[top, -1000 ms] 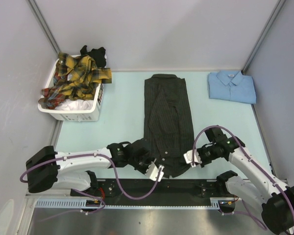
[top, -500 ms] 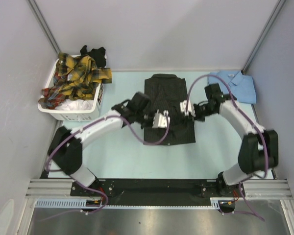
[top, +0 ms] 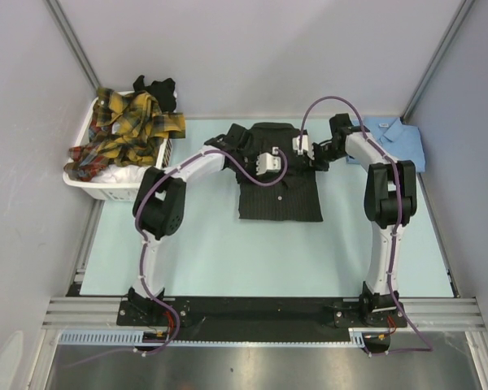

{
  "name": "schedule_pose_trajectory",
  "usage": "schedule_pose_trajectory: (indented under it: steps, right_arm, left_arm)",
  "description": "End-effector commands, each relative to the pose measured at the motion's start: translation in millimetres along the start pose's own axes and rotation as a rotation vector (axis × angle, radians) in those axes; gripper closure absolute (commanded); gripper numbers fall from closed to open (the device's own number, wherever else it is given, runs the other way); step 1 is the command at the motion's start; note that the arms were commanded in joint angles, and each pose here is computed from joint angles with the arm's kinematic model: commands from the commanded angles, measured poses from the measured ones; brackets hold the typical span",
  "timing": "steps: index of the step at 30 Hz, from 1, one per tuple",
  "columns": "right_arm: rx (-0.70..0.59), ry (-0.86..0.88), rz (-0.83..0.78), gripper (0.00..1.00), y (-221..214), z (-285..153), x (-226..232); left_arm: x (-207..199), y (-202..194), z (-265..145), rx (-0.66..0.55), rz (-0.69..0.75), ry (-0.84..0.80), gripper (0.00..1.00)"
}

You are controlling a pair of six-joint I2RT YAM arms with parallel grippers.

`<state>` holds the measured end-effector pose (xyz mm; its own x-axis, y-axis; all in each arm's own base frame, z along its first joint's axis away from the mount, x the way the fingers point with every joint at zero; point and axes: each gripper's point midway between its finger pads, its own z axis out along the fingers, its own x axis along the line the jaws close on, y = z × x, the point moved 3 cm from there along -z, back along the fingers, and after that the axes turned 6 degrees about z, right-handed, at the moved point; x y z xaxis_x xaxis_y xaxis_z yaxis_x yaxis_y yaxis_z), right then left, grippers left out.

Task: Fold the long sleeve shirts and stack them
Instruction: Fold the shirt

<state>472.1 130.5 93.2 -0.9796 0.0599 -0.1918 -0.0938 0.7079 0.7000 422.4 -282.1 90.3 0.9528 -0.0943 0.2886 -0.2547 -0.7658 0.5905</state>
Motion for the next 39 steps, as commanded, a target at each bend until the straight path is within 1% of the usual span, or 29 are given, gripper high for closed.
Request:
schedule_pose_trajectory:
  steps: [1, 3, 4, 5, 6, 7, 8, 9, 10, 11, 12, 13, 14, 15, 16, 17, 18, 19, 20, 21, 22, 23, 24, 25, 27, 29, 30, 36, 39]
  right_arm:
    - [-0.006, -0.015, -0.003, 0.8, 7, -10, -9]
    - [0.006, -0.023, 0.044, 0.7, 6, -14, -9]
    - [0.008, -0.038, 0.059, 0.63, 8, -20, -11]
    - [0.016, -0.06, 0.09, 0.58, 5, -28, -14]
    - [0.028, -0.08, 0.118, 0.54, 4, -35, -16]
    - [0.029, -0.101, 0.189, 0.44, 5, -44, -17]
    - [0.026, -0.146, 0.222, 0.39, 6, -62, -22]
    - [0.029, -0.167, 0.264, 0.36, 6, -71, -22]
    - [0.021, -0.187, 0.361, 0.33, 9, -80, -19]
    - [0.02, -0.192, 0.409, 0.32, 15, -91, -14]
    - [-0.003, -0.187, 0.471, 0.33, 18, -100, -8]
    - [-0.024, -0.16, 0.539, 0.35, 25, -101, 2]
    - [-0.034, -0.106, 0.603, 0.39, 34, -107, 22]
    - [-0.088, -0.054, 0.646, 0.48, 45, -106, 35]
    - [-0.112, -0.019, 0.728, 0.53, 50, -105, 48]
    - [-0.125, 0.022, 0.781, 0.58, 51, -102, 66]
    - [-0.147, 0.073, 0.8, 0.7, 61, -93, 78]
    - [-0.16, 0.083, 0.811, 0.73, 66, -86, 82]
    - [-0.171, 0.131, 0.895, 0.76, 69, -76, 96]
    - [-0.181, 0.168, 0.921, 0.8, 78, -65, 104]
    - [-0.208, 0.165, 0.922, 0.82, 80, -55, 100]
    - [-0.2, 0.2, 1.009, 0.83, 78, -43, 108]
    - [-0.195, 0.218, 1.024, 0.84, 79, -34, 112]
    - [-0.21, 0.206, 1.014, 0.85, 77, -26, 108]
    - [-0.188, 0.22, 1.076, 0.86, 67, -10, 112]
    - [-0.192, 0.205, 1.076, 0.86, 63, 2, 106]
    - [-0.184, 0.209, 1.114, 0.86, 60, 9, 105]
    - [-0.262, 0.067, 1.092, 0.85, 68, 28, 59]
    - [-0.263, 0.026, 1.096, 0.83, 65, 34, 41]
  left_arm:
    - [12, 15, -6, -0.027, 0.02, 0.015, 0.81]
    - [27, 15, -9, -0.032, -0.013, 0.068, 0.74]
    - [32, 16, -11, -0.038, -0.064, 0.092, 0.64]
    - [42, 12, -18, -0.034, -0.098, 0.127, 0.59]
    - [56, 17, -26, -0.053, -0.116, 0.177, 0.56]
    - [63, 22, -35, -0.068, -0.18, 0.212, 0.47]
    - [73, 18, -46, -0.059, -0.221, 0.262, 0.43]
    - [78, 20, -55, -0.066, -0.253, 0.293, 0.37]
    - [82, 22, -71, -0.08, -0.326, 0.323, 0.34]
    - [79, 25, -79, -0.094, -0.361, 0.32, 0.33]
    - [66, 20, -79, -0.093, -0.456, 0.294, 0.33]
    - [61, 28, -101, -0.121, -0.486, 0.312, 0.32]
    - [37, 26, -95, -0.156, -0.542, 0.229, 0.31]
    - [24, 33, -102, -0.201, -0.592, 0.19, 0.31]
    - [13, 45, -118, -0.247, -0.59, 0.182, 0.32]
    - [-9, 40, -110, -0.258, -0.623, 0.128, 0.32]
    - [-22, 47, -109, -0.29, -0.673, 0.082, 0.32]
    - [-32, 51, -106, -0.299, -0.701, 0.052, 0.32]
    - [-42, 48, -101, -0.299, -0.736, 0.037, 0.32]
    - [-48, 52, -98, -0.316, -0.794, 0.005, 0.33]
    - [-50, 52, -96, -0.33, -0.811, -0.002, 0.33]
    - [-55, 49, -92, -0.327, -0.842, -0.017, 0.33]
    - [-57, 48, -90, -0.325, -0.873, -0.022, 0.33]
    - [-57, 48, -89, -0.327, -0.881, -0.022, 0.33]
    - [-57, 44, -86, -0.315, -0.888, -0.014, 0.33]
    - [-58, 42, -83, -0.308, -0.89, -0.015, 0.33]
    - [-59, 39, -79, -0.298, -0.897, -0.023, 0.33]
    - [-64, 26, -63, -0.249, -0.923, -0.042, 0.33]
    - [-63, 25, -58, -0.239, -0.949, -0.05, 0.33]
